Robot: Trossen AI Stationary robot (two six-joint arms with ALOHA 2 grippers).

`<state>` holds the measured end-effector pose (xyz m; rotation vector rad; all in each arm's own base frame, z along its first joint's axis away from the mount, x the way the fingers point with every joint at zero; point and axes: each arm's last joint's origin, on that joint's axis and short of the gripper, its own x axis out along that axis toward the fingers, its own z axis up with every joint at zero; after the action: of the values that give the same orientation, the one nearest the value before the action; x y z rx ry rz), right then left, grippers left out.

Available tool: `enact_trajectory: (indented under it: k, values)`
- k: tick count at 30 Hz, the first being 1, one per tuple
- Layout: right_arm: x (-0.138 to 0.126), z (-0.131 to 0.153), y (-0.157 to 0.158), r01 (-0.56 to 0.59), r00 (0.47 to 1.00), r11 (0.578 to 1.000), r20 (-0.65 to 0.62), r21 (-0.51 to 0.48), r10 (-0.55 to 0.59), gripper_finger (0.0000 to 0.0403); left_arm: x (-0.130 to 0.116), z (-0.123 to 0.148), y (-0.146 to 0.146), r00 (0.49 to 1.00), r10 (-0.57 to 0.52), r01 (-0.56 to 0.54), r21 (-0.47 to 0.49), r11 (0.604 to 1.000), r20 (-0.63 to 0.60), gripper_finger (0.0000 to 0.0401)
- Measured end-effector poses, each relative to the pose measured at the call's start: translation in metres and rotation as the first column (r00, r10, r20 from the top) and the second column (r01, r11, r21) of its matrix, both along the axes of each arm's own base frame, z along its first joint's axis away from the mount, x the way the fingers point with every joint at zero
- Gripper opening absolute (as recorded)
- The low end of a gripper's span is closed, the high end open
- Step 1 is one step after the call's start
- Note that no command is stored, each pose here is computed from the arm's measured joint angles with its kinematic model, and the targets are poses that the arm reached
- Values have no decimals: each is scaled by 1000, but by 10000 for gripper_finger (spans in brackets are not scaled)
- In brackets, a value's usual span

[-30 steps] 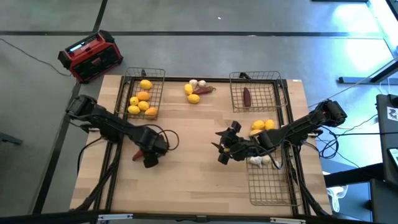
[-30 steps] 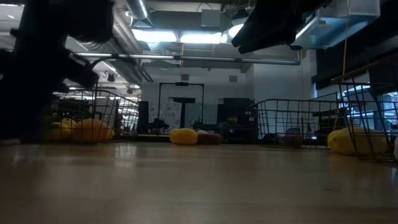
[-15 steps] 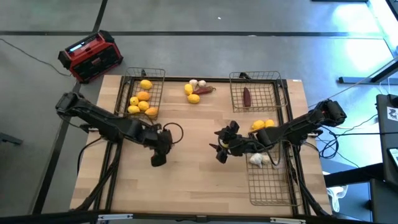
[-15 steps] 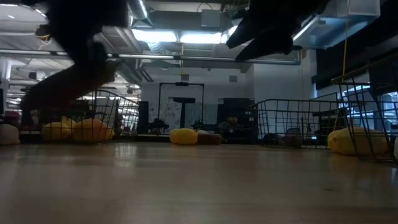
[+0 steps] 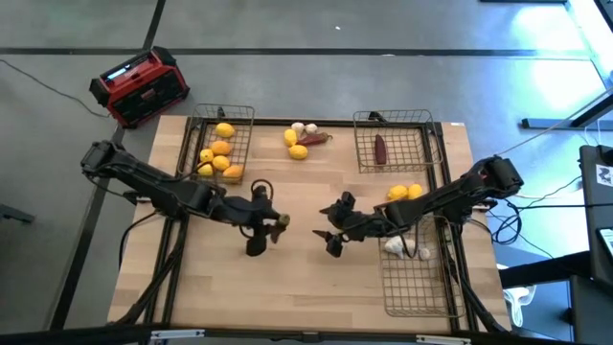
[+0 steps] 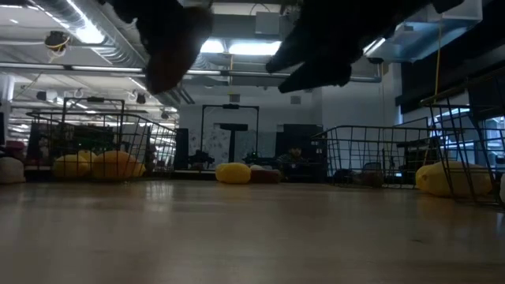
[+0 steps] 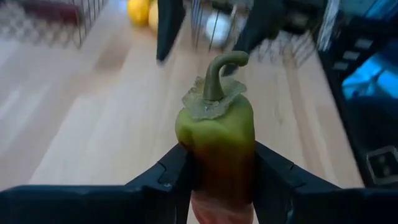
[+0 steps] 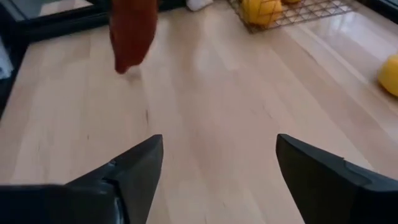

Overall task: Sort produce into baskets
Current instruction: Put the red chili pepper into the top right wire basket

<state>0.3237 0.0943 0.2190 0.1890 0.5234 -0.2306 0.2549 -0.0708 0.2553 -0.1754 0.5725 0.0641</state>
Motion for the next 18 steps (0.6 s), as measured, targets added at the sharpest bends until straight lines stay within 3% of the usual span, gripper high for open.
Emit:
enact_trajectory:
  k: [5,18]
  values:
    - [6,6,3,-52,995,999,84,-6,52,288,6,-1,1,990,13,-16,22,1000,142,123]
    - [18,21,7,-96,951,995,294,-21,98,265,19,-3,-2,959,3,-16,47,999,284,123]
